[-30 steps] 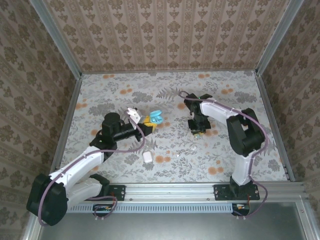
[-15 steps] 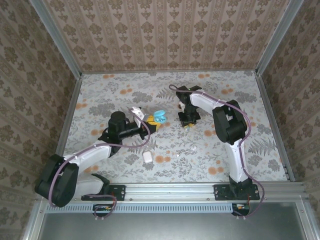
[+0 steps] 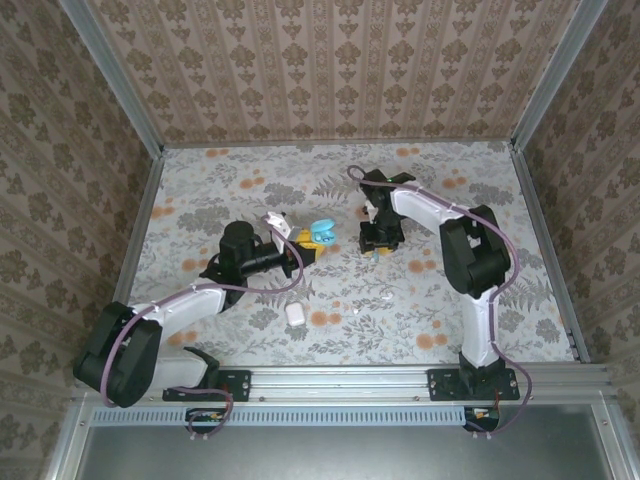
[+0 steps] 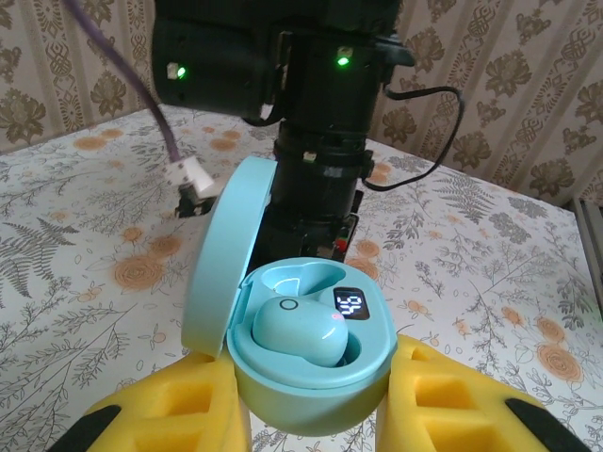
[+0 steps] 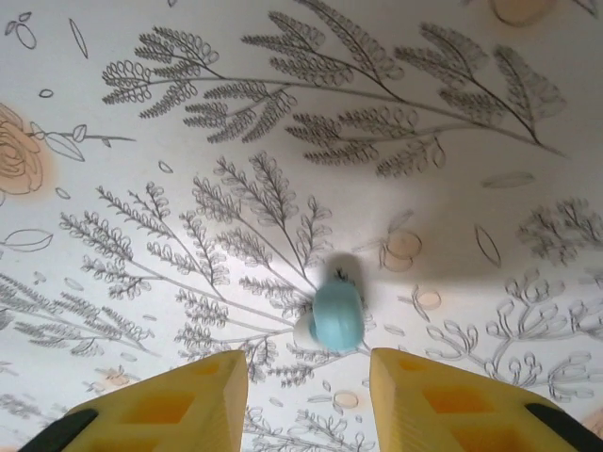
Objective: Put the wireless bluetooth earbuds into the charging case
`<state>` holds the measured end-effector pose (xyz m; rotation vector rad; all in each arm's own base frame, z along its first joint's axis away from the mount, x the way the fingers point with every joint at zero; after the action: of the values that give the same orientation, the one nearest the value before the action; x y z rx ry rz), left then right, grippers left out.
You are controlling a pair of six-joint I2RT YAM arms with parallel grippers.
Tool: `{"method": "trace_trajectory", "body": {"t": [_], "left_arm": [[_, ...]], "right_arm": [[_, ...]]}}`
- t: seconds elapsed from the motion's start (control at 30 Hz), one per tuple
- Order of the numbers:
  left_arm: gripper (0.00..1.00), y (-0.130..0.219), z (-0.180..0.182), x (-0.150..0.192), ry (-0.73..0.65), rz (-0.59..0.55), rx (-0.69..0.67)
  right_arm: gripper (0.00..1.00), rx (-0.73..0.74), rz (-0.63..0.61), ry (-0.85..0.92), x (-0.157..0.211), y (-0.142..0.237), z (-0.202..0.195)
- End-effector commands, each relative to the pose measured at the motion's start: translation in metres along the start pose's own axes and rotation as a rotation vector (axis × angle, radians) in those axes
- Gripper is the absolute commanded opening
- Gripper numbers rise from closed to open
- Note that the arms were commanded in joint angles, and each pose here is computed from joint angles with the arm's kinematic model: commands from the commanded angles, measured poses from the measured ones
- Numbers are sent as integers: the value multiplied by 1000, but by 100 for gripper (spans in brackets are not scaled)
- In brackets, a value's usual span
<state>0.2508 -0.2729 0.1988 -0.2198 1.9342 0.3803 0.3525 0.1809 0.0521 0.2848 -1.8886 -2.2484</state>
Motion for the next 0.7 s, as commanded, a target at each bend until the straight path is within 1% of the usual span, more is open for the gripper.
{"method": "trace_trajectory", "body": {"t": [0.0,0.17,0.37,0.67], "left_arm": [[24,-2,-10,-18,-34,-39,43],[24,-2,-11,-19,-37,-35,45],[24,-2,-12,-18,-41,-27,46],[24,-1,-11,-17,-42,-20,41]], "right_arm": [[39,-54,-79,-133,-5,-1,3],[38,-56,-138,-218,-3,-12,-2],[38,-41,-190,-230,-8,-10,-5],[37,-29,-180,-223,-11,-14,-7]]}}
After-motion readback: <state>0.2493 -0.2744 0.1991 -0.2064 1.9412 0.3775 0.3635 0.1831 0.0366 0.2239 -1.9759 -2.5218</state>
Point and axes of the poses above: each hand's point on the last joint's axis, 136 mm out from that joint toward the fingers, its own y axis back along the fingers, its own z axis along the line the jaws close on, x = y × z, the point moved 1 cm from there along y, back along the fingers, and after that the axes turned 11 degrees about y, right-handed, at the moved point
